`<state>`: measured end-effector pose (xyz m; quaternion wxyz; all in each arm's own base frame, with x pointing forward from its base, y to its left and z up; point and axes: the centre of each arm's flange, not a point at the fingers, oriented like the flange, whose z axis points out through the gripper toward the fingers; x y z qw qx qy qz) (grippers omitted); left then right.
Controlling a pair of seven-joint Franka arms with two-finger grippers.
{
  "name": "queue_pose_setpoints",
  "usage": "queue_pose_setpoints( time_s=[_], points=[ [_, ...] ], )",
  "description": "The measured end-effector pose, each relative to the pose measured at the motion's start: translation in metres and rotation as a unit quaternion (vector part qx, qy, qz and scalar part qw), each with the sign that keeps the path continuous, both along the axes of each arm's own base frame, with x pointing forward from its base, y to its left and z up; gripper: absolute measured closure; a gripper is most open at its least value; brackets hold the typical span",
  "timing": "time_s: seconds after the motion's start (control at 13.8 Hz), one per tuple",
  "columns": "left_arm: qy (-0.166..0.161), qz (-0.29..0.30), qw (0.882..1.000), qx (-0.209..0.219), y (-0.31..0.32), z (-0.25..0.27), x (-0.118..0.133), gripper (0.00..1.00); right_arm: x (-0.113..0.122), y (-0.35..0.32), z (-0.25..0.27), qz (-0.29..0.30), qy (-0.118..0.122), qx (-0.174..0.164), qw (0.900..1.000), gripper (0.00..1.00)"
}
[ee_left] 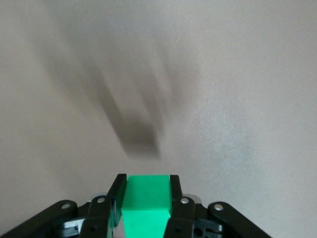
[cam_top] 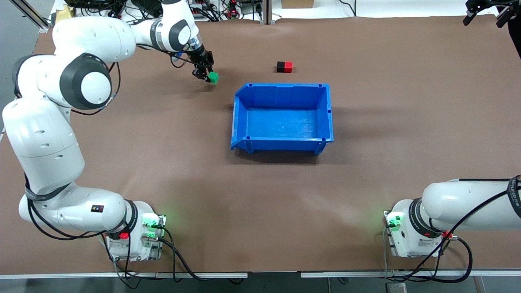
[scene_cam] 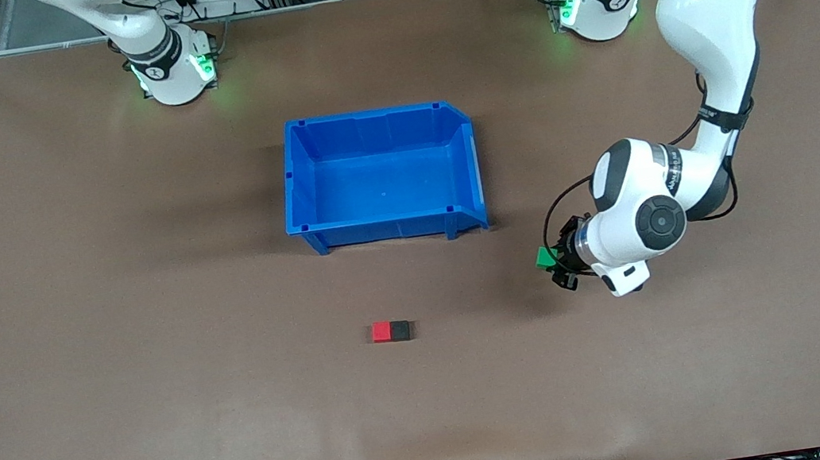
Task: Attach green and red cubes to black cube
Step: 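Carry the green cube with the left gripper toward the black cube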
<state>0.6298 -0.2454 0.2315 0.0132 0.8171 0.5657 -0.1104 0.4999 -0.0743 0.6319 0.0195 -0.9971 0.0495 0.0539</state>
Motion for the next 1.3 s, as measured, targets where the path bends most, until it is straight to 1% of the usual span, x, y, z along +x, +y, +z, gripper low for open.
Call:
queue_pose_setpoints(
  time_s=[0.22, 0.51, 0.72, 1.3],
  points=[
    [-0.001, 0.012, 1.0, 0.001, -0.008, 0.002, -0.001, 0.6, 0.001, 0.002, 0.008, 0.002, -0.01, -0.002, 1.0, 0.0],
    [-0.006, 0.039, 0.999, 0.0, -0.035, 0.007, 0.003, 0.6, 0.002, 0.003, 0.009, 0.006, -0.013, -0.002, 1.0, 0.0],
    [-0.008, 0.054, 0.998, -0.001, -0.049, 0.008, 0.004, 0.6, 0.003, 0.012, 0.014, 0.017, -0.02, -0.003, 1.0, 0.0],
    [-0.009, 0.07, 0.997, -0.003, -0.062, 0.008, 0.007, 0.6, 0.012, 0.023, 0.023, 0.032, -0.031, -0.006, 0.999, 0.0]
  ],
)
